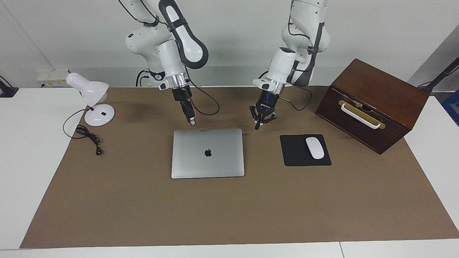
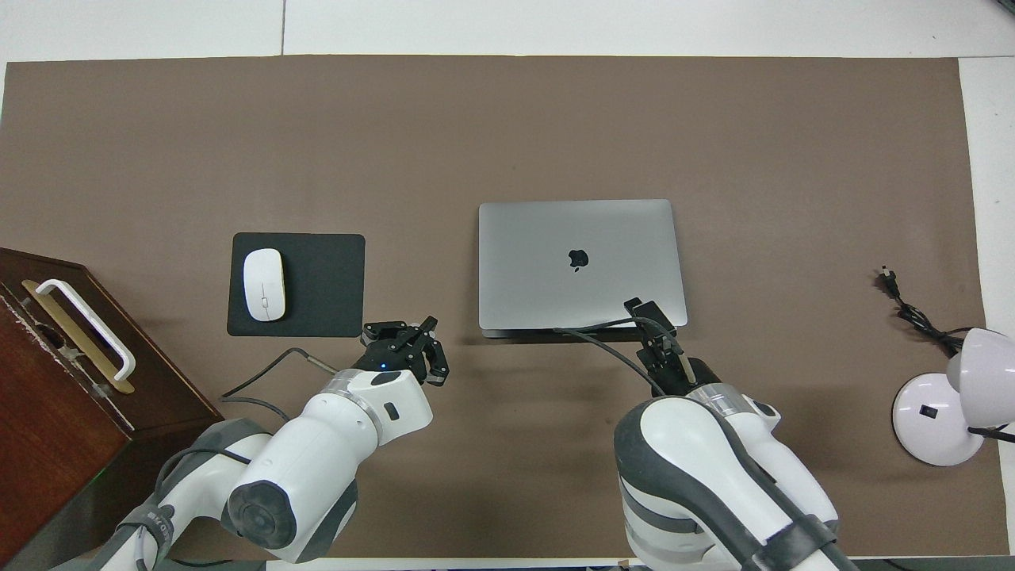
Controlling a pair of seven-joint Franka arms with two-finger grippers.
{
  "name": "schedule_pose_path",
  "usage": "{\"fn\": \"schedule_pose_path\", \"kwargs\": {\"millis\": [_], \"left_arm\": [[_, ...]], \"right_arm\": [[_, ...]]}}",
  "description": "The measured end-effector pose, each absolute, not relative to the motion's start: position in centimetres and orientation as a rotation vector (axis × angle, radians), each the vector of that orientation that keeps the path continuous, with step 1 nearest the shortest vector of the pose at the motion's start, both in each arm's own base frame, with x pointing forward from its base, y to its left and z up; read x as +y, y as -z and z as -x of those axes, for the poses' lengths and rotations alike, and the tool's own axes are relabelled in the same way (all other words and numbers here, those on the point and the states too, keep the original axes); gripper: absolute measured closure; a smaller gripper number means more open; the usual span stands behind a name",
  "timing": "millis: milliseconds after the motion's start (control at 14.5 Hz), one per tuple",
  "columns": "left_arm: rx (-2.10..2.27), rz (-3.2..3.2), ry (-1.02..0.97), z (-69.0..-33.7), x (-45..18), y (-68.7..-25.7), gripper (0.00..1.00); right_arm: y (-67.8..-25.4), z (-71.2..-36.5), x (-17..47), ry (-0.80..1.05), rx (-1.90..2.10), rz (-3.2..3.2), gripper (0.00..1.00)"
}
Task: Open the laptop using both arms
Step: 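Move the left gripper to the laptop's near edge to hold the base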
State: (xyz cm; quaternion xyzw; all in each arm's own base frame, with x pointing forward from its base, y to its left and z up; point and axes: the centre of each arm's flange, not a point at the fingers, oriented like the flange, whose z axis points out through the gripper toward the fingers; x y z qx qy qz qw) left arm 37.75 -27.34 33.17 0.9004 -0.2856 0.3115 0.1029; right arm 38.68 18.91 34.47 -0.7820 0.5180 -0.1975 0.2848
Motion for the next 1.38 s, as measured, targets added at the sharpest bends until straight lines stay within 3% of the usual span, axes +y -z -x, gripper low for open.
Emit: {"fn": "schedule_pose_path", "kwargs": {"millis": [553, 1382], "left_arm": [[-0.953, -2.588, -0.935, -35.5, -30.0, -27.7, 0.99], [-0.943, -2.566, -0.975, -38.4, -32.4, -27.5, 0.99]], "right_arm": [[-33.5, -38.6, 18.7, 0.512, 1.386, 2.11, 0.0], [-31.0, -39.0, 18.3, 0.469, 1.393, 2.15, 0.0]]}}
